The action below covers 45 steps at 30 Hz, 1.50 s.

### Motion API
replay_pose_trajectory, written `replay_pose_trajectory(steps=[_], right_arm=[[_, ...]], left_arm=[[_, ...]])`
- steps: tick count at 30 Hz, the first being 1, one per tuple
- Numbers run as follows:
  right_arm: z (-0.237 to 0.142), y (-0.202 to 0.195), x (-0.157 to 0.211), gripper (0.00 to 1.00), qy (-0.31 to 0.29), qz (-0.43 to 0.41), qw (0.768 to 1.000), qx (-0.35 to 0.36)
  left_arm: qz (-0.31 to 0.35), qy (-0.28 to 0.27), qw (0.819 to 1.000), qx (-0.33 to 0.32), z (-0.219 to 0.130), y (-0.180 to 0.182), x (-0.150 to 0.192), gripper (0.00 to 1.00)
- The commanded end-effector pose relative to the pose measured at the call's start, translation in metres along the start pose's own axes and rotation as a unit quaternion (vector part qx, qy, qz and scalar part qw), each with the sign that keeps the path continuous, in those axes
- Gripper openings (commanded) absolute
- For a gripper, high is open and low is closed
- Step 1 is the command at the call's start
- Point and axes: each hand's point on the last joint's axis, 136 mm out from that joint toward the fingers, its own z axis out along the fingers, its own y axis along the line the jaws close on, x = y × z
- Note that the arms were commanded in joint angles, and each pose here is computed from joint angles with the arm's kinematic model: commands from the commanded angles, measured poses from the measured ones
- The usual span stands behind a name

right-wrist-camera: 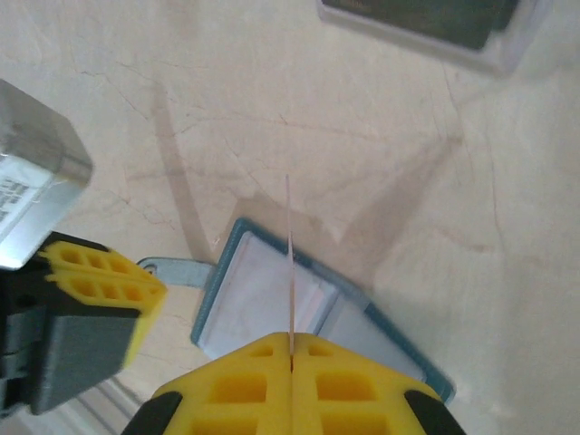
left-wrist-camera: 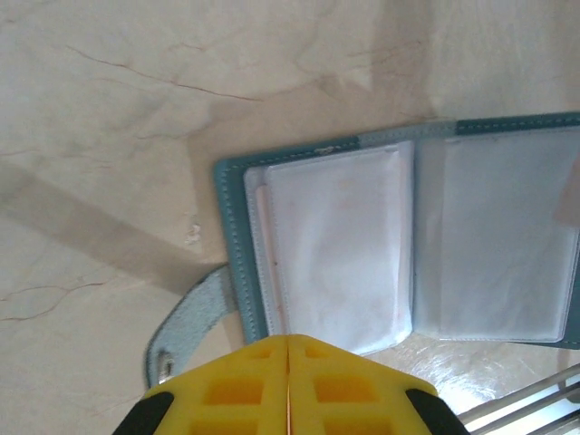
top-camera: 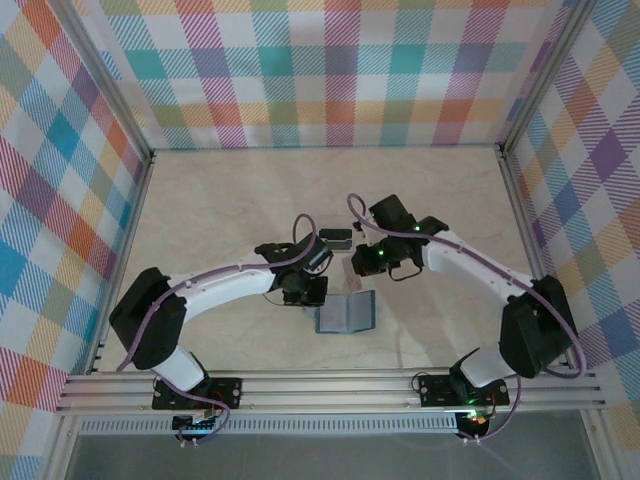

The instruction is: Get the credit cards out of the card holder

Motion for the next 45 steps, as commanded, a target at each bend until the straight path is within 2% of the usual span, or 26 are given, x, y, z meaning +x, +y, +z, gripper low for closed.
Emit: replay_pose_trajectory(steps=[1,5,10,16,22,34,45], right_arm=[[-0.002,-0.003,-0.003,0.03,0.020,-0.132,0.991,0.010],[-0.005,-0.005,-0.021,0.01,0.008,-0.255,0.967,0.029],[-0.004,-0.017,-0.045,0.00,0.009,-0.356,0.931,0.077],[0.006,-0.030,-0.079,0.00,0.029,-0.436,0.891,0.123],[0.011,-0.032,-0.107,0.00,0.051,-0.488,0.861,0.133],[0.024,-0.037,-0.127,0.00,0.088,-0.534,0.830,0.136],[0.035,-0.036,-0.141,0.00,0.094,-0.552,0.816,0.142]], left_arm=[[-0.029,-0.003,0.999,-0.014,-0.005,0.022,0.000,0.09],[-0.050,-0.009,0.999,-0.002,-0.009,0.035,-0.002,0.09],[-0.069,-0.014,0.998,0.005,-0.010,0.051,-0.004,0.09],[-0.092,-0.018,0.996,0.011,-0.009,0.071,-0.004,0.10],[-0.100,-0.014,0.995,0.012,-0.004,0.082,-0.001,0.10],[-0.101,-0.001,0.995,0.022,0.011,0.079,-0.005,0.10],[-0.100,0.008,0.995,0.020,0.016,0.083,-0.005,0.10]])
